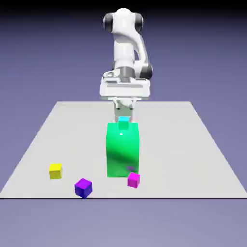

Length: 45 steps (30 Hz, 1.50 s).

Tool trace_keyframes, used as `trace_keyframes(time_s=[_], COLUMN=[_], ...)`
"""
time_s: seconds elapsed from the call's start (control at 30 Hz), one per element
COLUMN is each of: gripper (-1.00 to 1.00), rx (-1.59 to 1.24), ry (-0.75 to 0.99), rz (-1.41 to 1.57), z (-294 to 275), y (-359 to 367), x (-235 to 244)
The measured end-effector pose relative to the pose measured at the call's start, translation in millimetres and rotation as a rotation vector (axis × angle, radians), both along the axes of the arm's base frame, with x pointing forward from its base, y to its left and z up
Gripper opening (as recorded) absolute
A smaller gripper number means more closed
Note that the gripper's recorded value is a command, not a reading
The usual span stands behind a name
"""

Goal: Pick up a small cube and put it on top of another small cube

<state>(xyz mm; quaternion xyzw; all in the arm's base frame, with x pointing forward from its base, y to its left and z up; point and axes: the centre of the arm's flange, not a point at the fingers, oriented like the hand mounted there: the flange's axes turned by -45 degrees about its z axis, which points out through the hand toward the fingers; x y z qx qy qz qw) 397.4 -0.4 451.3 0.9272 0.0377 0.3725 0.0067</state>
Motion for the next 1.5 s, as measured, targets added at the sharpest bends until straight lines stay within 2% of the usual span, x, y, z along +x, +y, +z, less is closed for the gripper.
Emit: trace_keyframes(time_s=[0.4, 0.83, 1.27, 1.4, 1.43, 1.5], gripper=[0.00, 0.00, 0.00, 0.00, -1.00, -1.00], rx=[-0.110, -0.249, -0.415, -0.416, -0.415, -0.414], ry=[0.314, 0.589, 0.763, 0.763, 0.763, 0.764], rz=[0.241, 0.558, 0.881, 0.882, 0.881, 0.882], z=[-89.9, -194.8, -252.5, -319.1, -322.3, -322.4], y=[-52.0, -112.7, -166.0, -169.1, -169.3, -169.2], x=[67.4, 107.5, 129.3, 127.8, 127.4, 127.3])
